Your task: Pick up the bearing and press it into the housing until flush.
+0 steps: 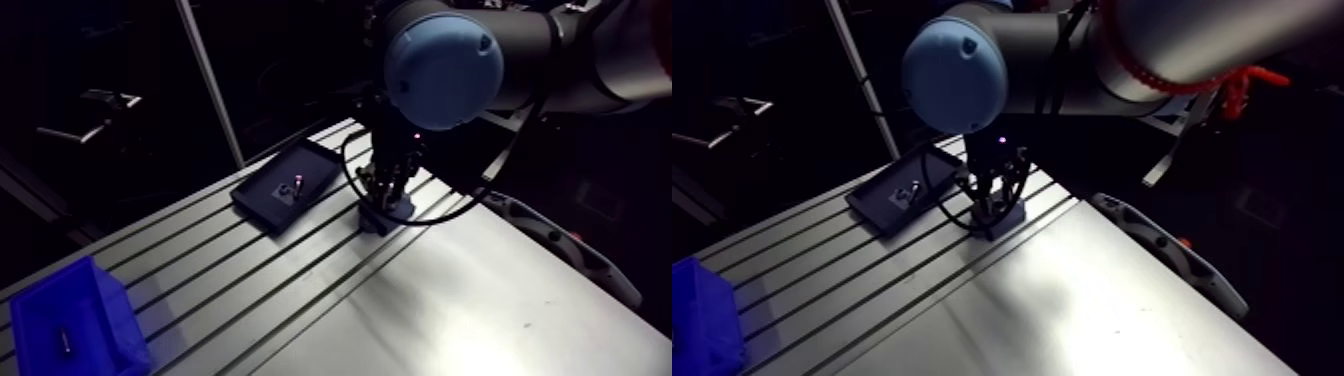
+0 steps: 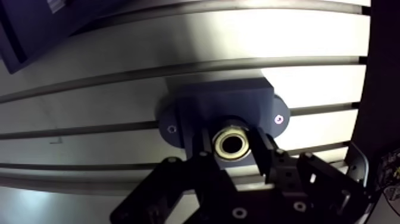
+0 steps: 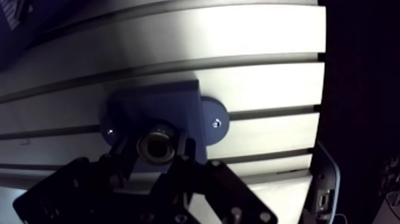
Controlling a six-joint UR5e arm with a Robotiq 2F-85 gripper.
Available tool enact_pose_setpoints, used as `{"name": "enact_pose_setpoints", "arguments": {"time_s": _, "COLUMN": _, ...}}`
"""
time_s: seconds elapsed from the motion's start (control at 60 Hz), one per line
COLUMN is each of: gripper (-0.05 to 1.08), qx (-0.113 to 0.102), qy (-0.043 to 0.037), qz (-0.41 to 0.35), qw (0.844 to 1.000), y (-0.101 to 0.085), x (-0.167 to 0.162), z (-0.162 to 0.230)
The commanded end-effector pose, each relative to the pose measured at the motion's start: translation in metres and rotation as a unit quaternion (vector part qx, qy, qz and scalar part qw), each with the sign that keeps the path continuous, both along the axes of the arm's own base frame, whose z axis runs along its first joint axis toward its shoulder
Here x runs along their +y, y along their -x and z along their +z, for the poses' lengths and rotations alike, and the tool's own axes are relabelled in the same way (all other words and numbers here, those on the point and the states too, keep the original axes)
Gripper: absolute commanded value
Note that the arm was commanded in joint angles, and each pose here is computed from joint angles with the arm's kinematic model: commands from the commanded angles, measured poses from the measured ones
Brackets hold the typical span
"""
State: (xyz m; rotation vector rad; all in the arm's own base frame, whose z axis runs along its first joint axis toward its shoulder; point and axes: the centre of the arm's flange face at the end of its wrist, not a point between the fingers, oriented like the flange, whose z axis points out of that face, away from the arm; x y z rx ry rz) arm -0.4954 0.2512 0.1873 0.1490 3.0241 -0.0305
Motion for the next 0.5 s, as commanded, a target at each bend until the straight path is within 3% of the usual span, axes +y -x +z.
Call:
{"name": "enact_pose_setpoints", "arguments": {"time_s": 0.017, "gripper": 0.62, "qx": 0.0, "qy": 0.0002, "qz": 0.0, "qw": 1.0, "y": -0.001, "x": -0.0014, "z": 0.0002}}
{"name": "enact_pose_setpoints", "arguments": {"time_s": 0.5, "gripper": 0.62, "qx": 0.0, "qy": -0.0001, "qz": 0.001, "qw": 1.0, "y": 0.0006, "x": -0.0011, "z": -0.0034}}
